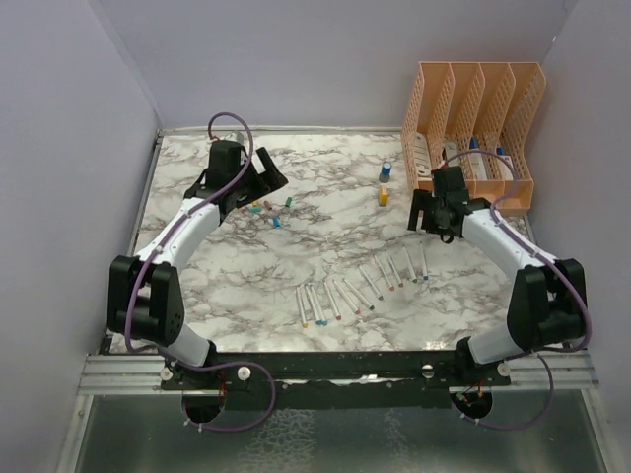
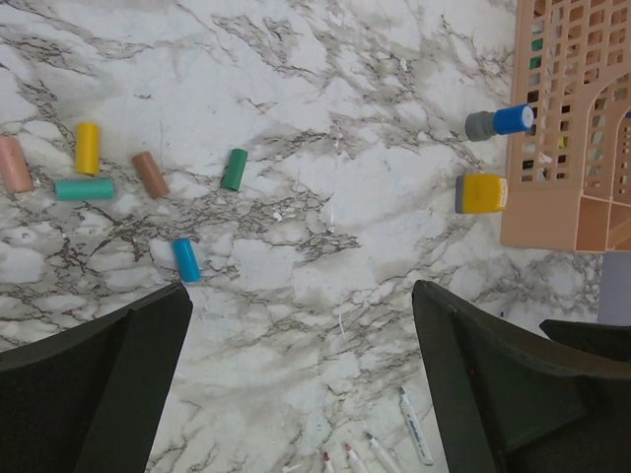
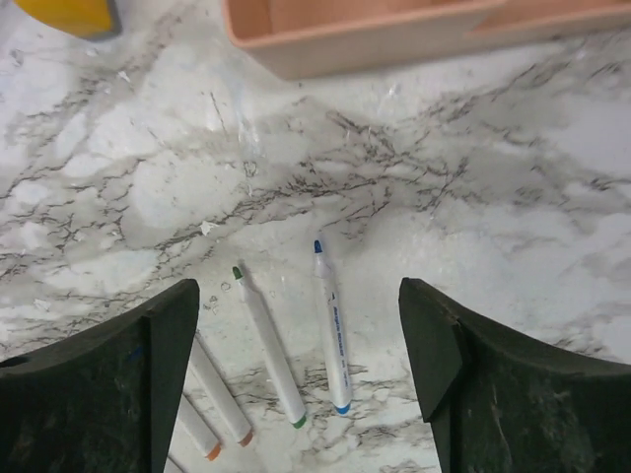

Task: Open the pen caps

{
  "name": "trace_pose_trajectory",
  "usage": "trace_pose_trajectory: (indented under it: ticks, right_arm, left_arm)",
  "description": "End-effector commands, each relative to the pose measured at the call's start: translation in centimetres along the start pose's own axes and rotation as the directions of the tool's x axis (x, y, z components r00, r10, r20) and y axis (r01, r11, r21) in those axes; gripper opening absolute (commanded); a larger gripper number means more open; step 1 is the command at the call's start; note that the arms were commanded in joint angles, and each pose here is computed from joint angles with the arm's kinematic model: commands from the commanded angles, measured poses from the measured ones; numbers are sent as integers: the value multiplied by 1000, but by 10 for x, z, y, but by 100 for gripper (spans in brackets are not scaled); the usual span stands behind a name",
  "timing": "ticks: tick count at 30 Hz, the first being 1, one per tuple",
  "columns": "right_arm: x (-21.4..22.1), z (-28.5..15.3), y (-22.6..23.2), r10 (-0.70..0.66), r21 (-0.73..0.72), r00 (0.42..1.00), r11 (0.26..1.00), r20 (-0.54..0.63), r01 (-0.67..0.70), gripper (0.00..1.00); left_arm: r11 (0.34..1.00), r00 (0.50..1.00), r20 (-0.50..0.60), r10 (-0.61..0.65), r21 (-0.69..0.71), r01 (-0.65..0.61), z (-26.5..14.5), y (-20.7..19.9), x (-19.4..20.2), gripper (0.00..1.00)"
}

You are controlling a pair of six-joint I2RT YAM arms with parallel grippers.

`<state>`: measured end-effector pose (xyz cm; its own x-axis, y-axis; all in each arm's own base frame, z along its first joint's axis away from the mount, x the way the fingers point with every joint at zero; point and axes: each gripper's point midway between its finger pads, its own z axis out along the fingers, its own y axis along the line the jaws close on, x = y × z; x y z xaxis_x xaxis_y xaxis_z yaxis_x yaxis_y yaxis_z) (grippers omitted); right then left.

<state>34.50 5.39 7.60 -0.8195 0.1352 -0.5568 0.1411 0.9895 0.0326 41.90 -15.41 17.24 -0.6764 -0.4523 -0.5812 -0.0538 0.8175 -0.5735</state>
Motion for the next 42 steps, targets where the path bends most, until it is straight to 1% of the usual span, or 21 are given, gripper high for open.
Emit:
trace_pose_trajectory:
  ticks: [1, 3, 9, 14, 17, 23, 27, 35, 42]
  right_arm:
    - [-48, -35, -1, 54, -10, 983, 999, 174, -53, 87]
    - [-59, -46, -2, 76, -22, 970, 997, 230, -73, 100]
    - [-78, -82, -16, 176, -28, 922, 984, 344, -177, 99]
    - [-91, -127, -31, 249, -48, 851, 965, 463, -256, 99]
    - [-90, -149, -36, 268, -68, 821, 960, 504, -272, 99]
    - [-74, -175, -38, 290, -124, 803, 956, 521, -266, 99]
    - [-62, -182, -35, 299, -159, 807, 954, 510, -254, 99]
    - [-52, -195, -37, 301, -178, 802, 953, 516, -244, 99]
    - [-48, -201, -38, 301, -184, 801, 953, 518, -239, 99]
  left_arm:
    - [1000, 997, 73, -3, -18, 4, -28, -1, -10, 99]
    - [1000, 996, 94, 3, -28, -1, -39, 1, -11, 99]
    - [999, 982, 183, 37, -28, -32, -79, -4, -22, 99]
    - [999, 966, 256, 40, -43, -30, -117, -3, -25, 99]
    - [999, 956, 291, 31, -49, -17, -139, -1, -23, 99]
    - [1000, 915, 403, -9, -17, 17, -190, 2, -18, 99]
    - [999, 897, 442, -25, -8, 32, -211, 7, -11, 99]
    - [998, 872, 487, -55, 3, 61, -236, 15, -2, 99]
    - [998, 868, 493, -62, 3, 69, -245, 18, 3, 99]
